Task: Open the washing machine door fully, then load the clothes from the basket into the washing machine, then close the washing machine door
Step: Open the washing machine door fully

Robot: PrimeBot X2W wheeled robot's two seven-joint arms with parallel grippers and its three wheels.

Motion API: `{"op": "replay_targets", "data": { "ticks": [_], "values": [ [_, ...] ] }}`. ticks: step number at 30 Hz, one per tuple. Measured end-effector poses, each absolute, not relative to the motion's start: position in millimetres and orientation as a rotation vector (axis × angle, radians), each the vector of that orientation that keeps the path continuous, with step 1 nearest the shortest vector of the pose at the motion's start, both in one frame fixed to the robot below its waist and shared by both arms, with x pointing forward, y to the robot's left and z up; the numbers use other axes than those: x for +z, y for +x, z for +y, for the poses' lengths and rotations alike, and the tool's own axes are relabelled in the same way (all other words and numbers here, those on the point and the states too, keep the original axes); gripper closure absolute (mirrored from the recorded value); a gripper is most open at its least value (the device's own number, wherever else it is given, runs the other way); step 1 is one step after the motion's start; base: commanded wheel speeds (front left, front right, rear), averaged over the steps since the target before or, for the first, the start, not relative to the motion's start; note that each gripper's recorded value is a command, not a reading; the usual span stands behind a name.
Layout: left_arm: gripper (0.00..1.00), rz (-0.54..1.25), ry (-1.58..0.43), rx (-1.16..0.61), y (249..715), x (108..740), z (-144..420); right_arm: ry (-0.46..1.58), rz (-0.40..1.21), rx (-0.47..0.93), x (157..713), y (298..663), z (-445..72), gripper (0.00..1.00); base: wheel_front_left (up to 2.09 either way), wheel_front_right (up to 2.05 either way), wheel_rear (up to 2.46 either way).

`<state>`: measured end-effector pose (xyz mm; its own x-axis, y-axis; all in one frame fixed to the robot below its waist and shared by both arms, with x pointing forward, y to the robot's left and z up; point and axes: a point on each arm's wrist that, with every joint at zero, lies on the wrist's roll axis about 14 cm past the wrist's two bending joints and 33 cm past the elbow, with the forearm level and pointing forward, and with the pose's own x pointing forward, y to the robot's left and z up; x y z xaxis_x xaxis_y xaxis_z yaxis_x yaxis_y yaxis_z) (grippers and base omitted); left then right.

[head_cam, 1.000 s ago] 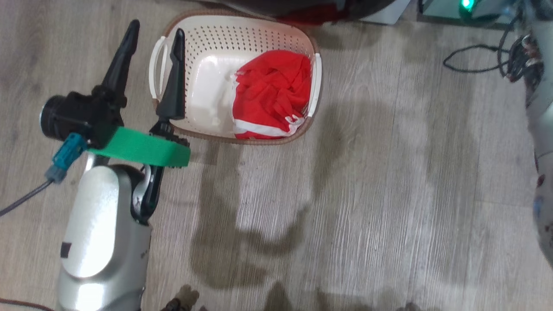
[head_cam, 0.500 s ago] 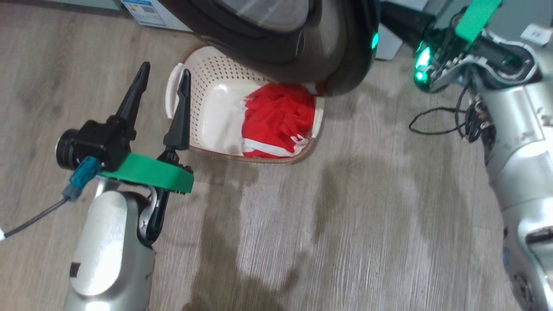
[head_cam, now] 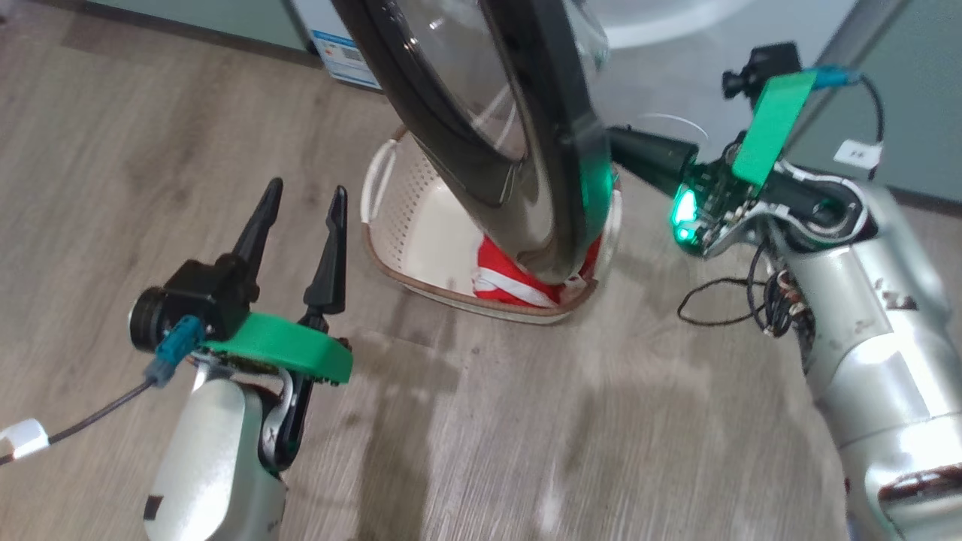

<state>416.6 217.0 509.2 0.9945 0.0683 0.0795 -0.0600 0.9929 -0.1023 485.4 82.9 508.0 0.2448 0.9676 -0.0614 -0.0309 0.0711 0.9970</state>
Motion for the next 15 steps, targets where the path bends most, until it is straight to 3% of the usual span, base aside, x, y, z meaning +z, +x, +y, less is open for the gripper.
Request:
{"op": "replay_targets", "data": {
  "ticks": [15],
  "values": [
    [0.0,-0.091,-0.113,0.226,364,517,258,1.203,1.16,1.17,516,428,146,1.0,0.0,0.0,0.0]
  ]
}}
